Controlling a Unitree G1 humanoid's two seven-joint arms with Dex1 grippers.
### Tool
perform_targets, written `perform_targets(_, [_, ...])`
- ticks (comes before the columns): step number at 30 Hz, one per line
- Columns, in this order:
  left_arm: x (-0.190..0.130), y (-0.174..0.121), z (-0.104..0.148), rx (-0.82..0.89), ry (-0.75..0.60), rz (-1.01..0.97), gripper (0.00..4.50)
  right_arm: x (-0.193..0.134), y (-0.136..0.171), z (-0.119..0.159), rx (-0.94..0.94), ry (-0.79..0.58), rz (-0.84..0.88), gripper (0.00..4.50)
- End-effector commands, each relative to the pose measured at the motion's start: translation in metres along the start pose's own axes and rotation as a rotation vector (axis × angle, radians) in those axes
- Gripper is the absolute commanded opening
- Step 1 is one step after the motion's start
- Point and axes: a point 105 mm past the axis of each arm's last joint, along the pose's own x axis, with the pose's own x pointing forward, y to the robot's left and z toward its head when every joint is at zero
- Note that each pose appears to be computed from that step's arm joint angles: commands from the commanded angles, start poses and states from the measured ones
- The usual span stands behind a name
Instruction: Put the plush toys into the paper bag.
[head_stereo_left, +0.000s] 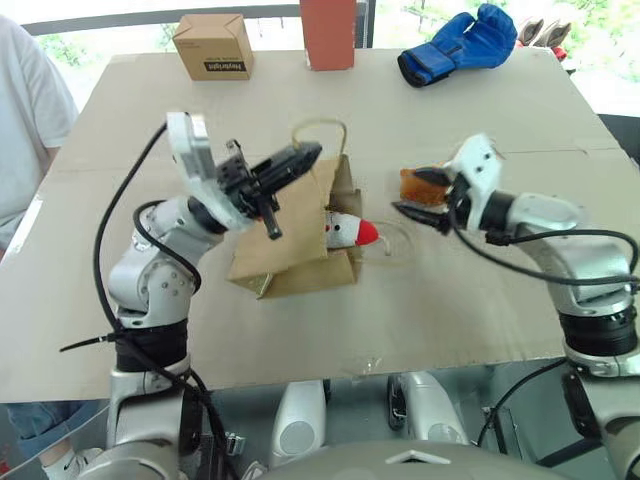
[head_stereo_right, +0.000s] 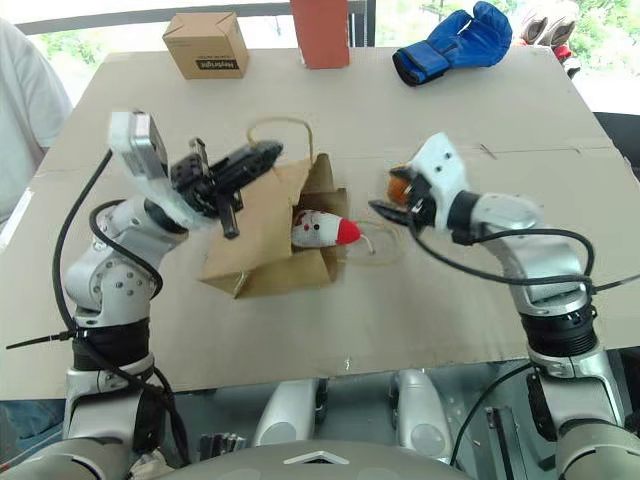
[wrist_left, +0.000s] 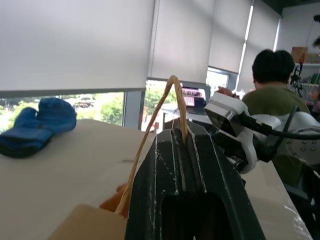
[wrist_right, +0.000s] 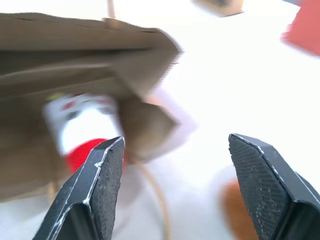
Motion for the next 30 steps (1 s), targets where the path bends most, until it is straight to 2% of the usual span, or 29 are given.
perform_targets(1, [0.001, 0.002, 0.014, 0.03, -0.028, -0.003, 0.0, -0.007, -0.03, -0.003, -0.015, 0.044, -0.138, 3.15])
perform_targets(7, [0.0, 0.0, 0.004, 0.025, 0.004, -0.021, 0.0, 0.028, -0.063, -0.043, -0.043, 0.232, -0.19, 3.15])
perform_targets(11, [0.0, -0.004, 0.005, 0.021, -0.013, -0.015, 0.0, 0.048, -0.067, -0.071, -0.073, 0.324, -0.147, 3.15])
perform_targets(12, [-0.002, -0.004, 0.006, 0.021, -0.019, -0.002, 0.0, 0.05, -0.069, -0.069, -0.076, 0.302, -0.143, 2.6])
perform_targets(13, [-0.005, -0.004, 0.007, 0.02, -0.019, 0.014, 0.0, 0.05, -0.071, -0.065, -0.079, 0.28, -0.142, 2.33])
perform_targets(15, [-0.008, -0.004, 0.007, 0.022, -0.016, 0.034, 0.0, 0.047, -0.073, -0.06, -0.093, 0.247, -0.133, 1.43])
perform_targets(18, [-0.01, -0.008, 0.003, 0.011, 0.0, 0.048, 0.0, 0.029, -0.078, -0.05, -0.131, 0.2, -0.147, 0.04])
perform_targets(21, [-0.01, -0.01, 0.0, 0.003, 0.003, 0.049, 0.0, 0.007, -0.09, -0.034, -0.149, 0.149, -0.218, 0.04])
perform_targets(24, [-0.009, -0.011, -0.002, -0.01, 0.0, 0.047, 0.0, -0.012, -0.092, -0.001, -0.202, 0.037, -0.252, 0.04])
perform_targets(27, [-0.008, -0.01, -0.004, -0.023, -0.006, 0.044, 0.0, -0.016, -0.068, 0.03, -0.224, -0.085, -0.159, 0.04])
perform_targets(30, [-0.006, -0.009, -0.005, -0.027, -0.01, 0.041, 0.0, -0.011, -0.04, 0.043, -0.218, -0.128, -0.05, 0.04])
